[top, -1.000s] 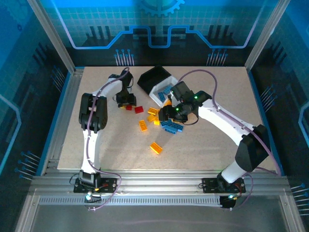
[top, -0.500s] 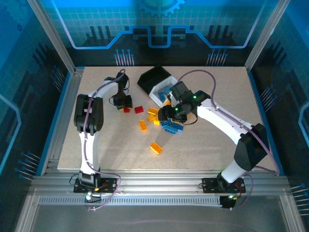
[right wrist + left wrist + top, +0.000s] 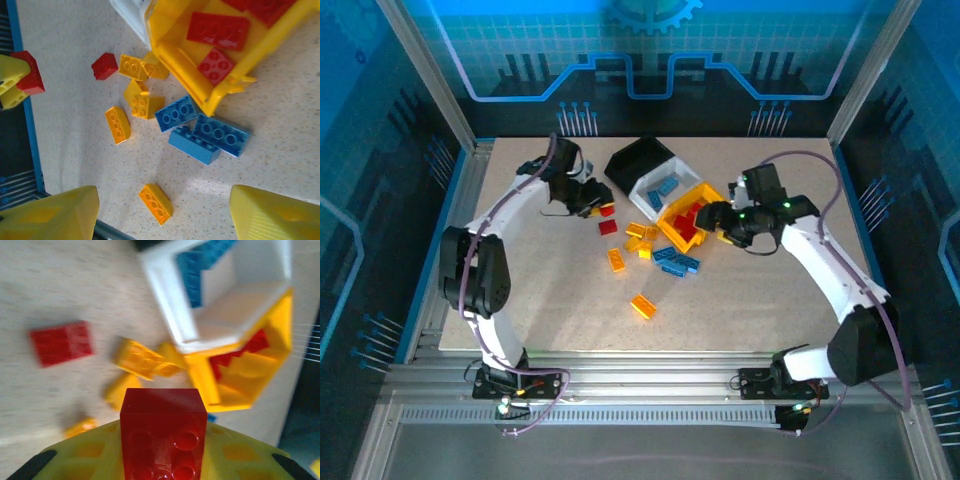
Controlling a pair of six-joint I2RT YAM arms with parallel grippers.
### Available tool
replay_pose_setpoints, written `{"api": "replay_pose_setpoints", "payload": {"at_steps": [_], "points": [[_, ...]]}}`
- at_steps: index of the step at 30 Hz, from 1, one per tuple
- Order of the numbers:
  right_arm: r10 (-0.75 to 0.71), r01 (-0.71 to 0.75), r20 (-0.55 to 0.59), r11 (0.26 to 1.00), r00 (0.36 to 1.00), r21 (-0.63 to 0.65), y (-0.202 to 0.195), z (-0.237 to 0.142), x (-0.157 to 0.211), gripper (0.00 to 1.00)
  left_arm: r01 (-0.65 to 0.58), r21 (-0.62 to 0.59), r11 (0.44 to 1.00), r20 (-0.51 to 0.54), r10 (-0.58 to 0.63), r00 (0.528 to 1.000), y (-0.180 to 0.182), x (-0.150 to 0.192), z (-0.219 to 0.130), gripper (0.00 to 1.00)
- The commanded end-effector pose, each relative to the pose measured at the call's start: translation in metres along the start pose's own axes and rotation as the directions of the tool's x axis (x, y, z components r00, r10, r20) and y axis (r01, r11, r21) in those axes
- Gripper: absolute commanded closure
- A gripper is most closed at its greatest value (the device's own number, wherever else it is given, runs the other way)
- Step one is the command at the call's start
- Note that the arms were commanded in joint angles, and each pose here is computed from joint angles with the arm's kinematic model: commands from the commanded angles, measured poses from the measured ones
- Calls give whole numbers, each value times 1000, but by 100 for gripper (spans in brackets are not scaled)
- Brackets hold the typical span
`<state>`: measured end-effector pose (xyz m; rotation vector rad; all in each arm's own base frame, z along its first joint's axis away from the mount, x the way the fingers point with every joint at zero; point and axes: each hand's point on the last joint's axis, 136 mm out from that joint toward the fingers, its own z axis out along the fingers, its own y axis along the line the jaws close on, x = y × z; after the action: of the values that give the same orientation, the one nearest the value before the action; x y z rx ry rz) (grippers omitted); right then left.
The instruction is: Sort the legos into containers by color
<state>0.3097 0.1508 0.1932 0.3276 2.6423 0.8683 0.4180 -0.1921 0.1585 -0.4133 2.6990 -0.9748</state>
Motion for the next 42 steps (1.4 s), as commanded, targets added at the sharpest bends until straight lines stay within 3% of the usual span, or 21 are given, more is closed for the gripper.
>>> {"api": "replay_pose_setpoints", "payload": {"at_steps": [1, 8, 18, 26, 42], "points": [[34, -32, 19, 998, 999, -55, -4, -13, 4, 29, 28, 124, 992, -57, -21, 998, -58, 14, 23, 67], [64, -57, 76, 995, 995, -86, -18, -33, 16, 29, -36, 143, 989, -105, 52, 993, -116, 20, 82, 67], [64, -57, 73, 994, 995, -97, -25, -44, 40, 29, -17, 75, 997, -130, 27, 991, -113, 16, 145, 67], [38, -34, 58, 997, 998, -75, -30, -45, 46, 29, -21, 32, 999, -163, 26, 986, -105, 24, 166, 66], [32, -29, 47, 997, 998, -69, -32, -43, 47, 29, -27, 21, 999, -166, 30, 986, -101, 25, 169, 59]]}}
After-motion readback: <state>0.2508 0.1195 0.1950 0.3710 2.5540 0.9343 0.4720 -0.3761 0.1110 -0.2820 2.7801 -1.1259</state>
